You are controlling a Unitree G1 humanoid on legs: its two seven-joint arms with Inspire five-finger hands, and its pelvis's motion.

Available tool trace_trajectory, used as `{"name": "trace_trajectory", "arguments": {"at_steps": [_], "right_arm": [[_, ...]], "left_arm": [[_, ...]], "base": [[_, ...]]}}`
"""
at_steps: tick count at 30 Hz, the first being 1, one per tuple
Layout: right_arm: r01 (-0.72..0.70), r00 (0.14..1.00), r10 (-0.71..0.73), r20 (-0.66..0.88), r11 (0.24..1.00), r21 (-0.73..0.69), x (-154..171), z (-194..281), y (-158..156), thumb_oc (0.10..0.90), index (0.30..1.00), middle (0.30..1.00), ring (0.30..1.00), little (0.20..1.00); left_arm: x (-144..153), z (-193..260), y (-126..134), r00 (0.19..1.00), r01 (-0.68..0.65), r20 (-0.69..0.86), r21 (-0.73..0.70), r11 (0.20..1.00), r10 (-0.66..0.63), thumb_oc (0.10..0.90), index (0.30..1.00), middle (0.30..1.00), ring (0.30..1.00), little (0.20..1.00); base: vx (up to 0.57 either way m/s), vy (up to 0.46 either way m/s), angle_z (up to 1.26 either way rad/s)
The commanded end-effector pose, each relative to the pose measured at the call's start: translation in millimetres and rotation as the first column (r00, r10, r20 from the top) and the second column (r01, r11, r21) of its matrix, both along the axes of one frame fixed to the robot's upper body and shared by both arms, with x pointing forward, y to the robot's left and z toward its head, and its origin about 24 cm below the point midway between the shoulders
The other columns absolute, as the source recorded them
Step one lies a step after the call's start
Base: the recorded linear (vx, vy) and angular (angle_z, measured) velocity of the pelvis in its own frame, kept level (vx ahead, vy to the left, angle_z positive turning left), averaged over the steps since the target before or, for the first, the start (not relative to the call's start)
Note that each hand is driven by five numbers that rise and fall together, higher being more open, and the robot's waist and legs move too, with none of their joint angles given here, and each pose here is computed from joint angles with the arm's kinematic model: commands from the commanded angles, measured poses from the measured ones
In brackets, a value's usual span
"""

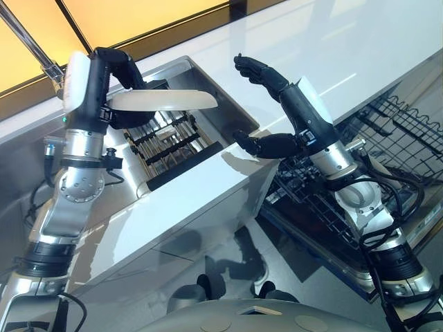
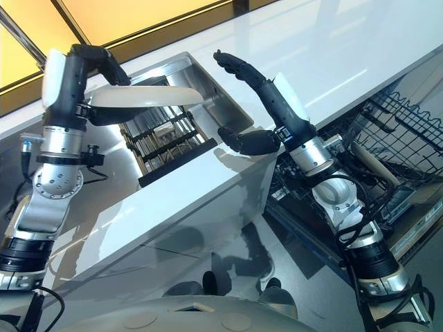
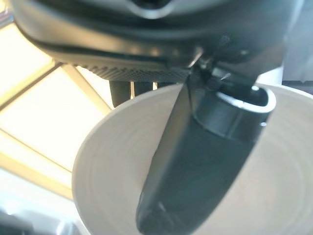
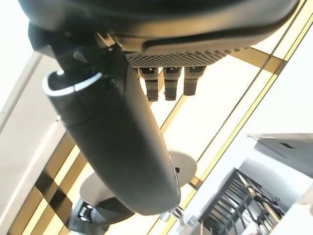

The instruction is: Pick up plates and place into dishwasher.

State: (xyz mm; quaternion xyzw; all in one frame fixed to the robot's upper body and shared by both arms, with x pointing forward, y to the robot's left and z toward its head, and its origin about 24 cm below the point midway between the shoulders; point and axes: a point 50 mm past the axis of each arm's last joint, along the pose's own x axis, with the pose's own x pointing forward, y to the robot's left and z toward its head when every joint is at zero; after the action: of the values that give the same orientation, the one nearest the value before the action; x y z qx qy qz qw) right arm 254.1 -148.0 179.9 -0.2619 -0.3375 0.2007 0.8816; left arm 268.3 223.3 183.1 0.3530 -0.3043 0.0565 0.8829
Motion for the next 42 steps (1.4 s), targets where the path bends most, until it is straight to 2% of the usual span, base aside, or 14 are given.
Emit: {"name": "trace_trajectory", "arguments": {"at_steps": [1, 10, 11, 12, 13, 25, 26, 27, 29, 33, 35, 36, 37, 42], "right_arm": [[-0.15, 0.961, 0.113, 0.253, 0.98, 0.133, -13, 48, 25, 0.8, 0.9, 0.9, 0.9, 0.9], [-0.145, 0.976, 0.109, 0.186, 0.971, 0.19, -10, 36, 33, 0.8, 0.9, 0.9, 0.9, 0.9], [-0.145, 0.978, 0.111, 0.174, 0.97, 0.197, -9, 34, 33, 0.753, 0.86, 0.86, 0.86, 0.853], [-0.143, 0.98, 0.111, 0.163, 0.969, 0.202, -8, 33, 34, 0.221, 0.404, 0.404, 0.404, 0.321], [-0.141, 0.982, 0.11, 0.15, 0.968, 0.208, -8, 31, 35, 0.1, 0.3, 0.3, 0.3, 0.2], [-0.093, 0.989, 0.064, 0.13, 0.969, 0.228, -8, 22, 29, 0.1, 0.3, 0.3, 0.3, 0.2], [-0.087, 0.99, 0.058, 0.132, 0.969, 0.23, -8, 22, 28, 0.1, 0.3, 0.3, 0.3, 0.2], [-0.082, 0.989, 0.052, 0.135, 0.969, 0.232, -8, 22, 27, 0.1, 0.3, 0.3, 0.3, 0.2], [-0.067, 0.989, 0.032, 0.146, 0.969, 0.237, -8, 22, 24, 0.1, 0.3, 0.3, 0.3, 0.2], [-0.043, 0.986, 0.003, 0.166, 0.971, 0.236, -9, 24, 19, 0.1, 0.3, 0.3, 0.3, 0.2], [-0.035, 0.986, -0.006, 0.17, 0.971, 0.237, -9, 24, 17, 0.1, 0.3, 0.3, 0.3, 0.2], [-0.031, 0.985, -0.011, 0.172, 0.971, 0.238, -10, 24, 16, 0.1, 0.3, 0.3, 0.3, 0.2], [-0.023, 0.984, -0.021, 0.178, 0.971, 0.24, -10, 24, 13, 0.1, 0.3, 0.3, 0.3, 0.2], [0.029, 0.973, -0.087, 0.215, 0.965, 0.259, -12, 26, 3, 0.1, 0.3, 0.3, 0.3, 0.2]], "left_arm": [[1, 45, -23, 0.975, 0.129, 0.181, 0.013, 0.992, -0.129, 0.1, 0.3, 0.3, 0.3, 0.2], [7, 26, -50, 0.967, 0.239, 0.106, -0.062, 0.969, -0.232, 0.1, 0.3, 0.3, 0.3, 0.2], [7, 25, -53, 0.966, 0.241, 0.106, -0.064, 0.968, -0.234, 0.1, 0.3, 0.3, 0.3, 0.2], [7, 24, -55, 0.964, 0.251, 0.108, -0.071, 0.965, -0.243, 0.1, 0.3, 0.3, 0.3, 0.2], [7, 24, -59, 0.962, 0.259, 0.113, -0.079, 0.963, -0.249, 0.1, 0.3, 0.3, 0.3, 0.2], [4, 23, -62, 0.965, 0.227, 0.152, -0.075, 0.971, -0.213, 0.1, 0.3, 0.3, 0.3, 0.2], [4, 22, -61, 0.966, 0.222, 0.151, -0.078, 0.972, -0.208, 0.309, 0.479, 0.479, 0.479, 0.409], [4, 22, -61, 0.967, 0.219, 0.149, -0.08, 0.972, -0.206, 0.421, 0.575, 0.575, 0.575, 0.521], [3, 19, -60, 0.97, 0.207, 0.142, -0.071, 0.976, -0.196, 0.443, 0.594, 0.594, 0.594, 0.543], [3, 17, -55, 0.976, 0.188, 0.125, -0.067, 0.98, -0.179, 0.322, 0.491, 0.491, 0.491, 0.422], [3, 16, -52, 0.979, 0.174, 0.115, -0.067, 0.982, -0.166, 0.391, 0.549, 0.549, 0.549, 0.491], [3, 15, -51, 0.981, 0.17, 0.11, -0.073, 0.983, -0.162, 0.687, 0.804, 0.804, 0.804, 0.787], [4, 13, -48, 0.983, 0.162, 0.096, -0.089, 0.983, -0.154, 0.8, 0.9, 0.9, 0.9, 0.9], [4, 4, -44, 0.987, 0.163, 0.024, -0.101, 0.982, -0.161, 0.8, 0.9, 0.9, 0.9, 0.9]], "base": [[0.0, 0.0, 0.0], [0.01, -0.006, -0.03], [0.0, 0.0, 0.0], [0.0, 0.0, 0.0], [0.02, -0.017, -0.05], [0.01, -0.019, -0.04], [0.0, 0.0, 0.0], [0.0, 0.0, 0.0], [0.0, 0.0, 0.0], [0.0, 0.0, 0.0], [0.0, 0.0, 0.0], [0.0, 0.0, 0.0], [0.0, 0.0, 0.0], [0.0, 0.0, 0.01]]}}
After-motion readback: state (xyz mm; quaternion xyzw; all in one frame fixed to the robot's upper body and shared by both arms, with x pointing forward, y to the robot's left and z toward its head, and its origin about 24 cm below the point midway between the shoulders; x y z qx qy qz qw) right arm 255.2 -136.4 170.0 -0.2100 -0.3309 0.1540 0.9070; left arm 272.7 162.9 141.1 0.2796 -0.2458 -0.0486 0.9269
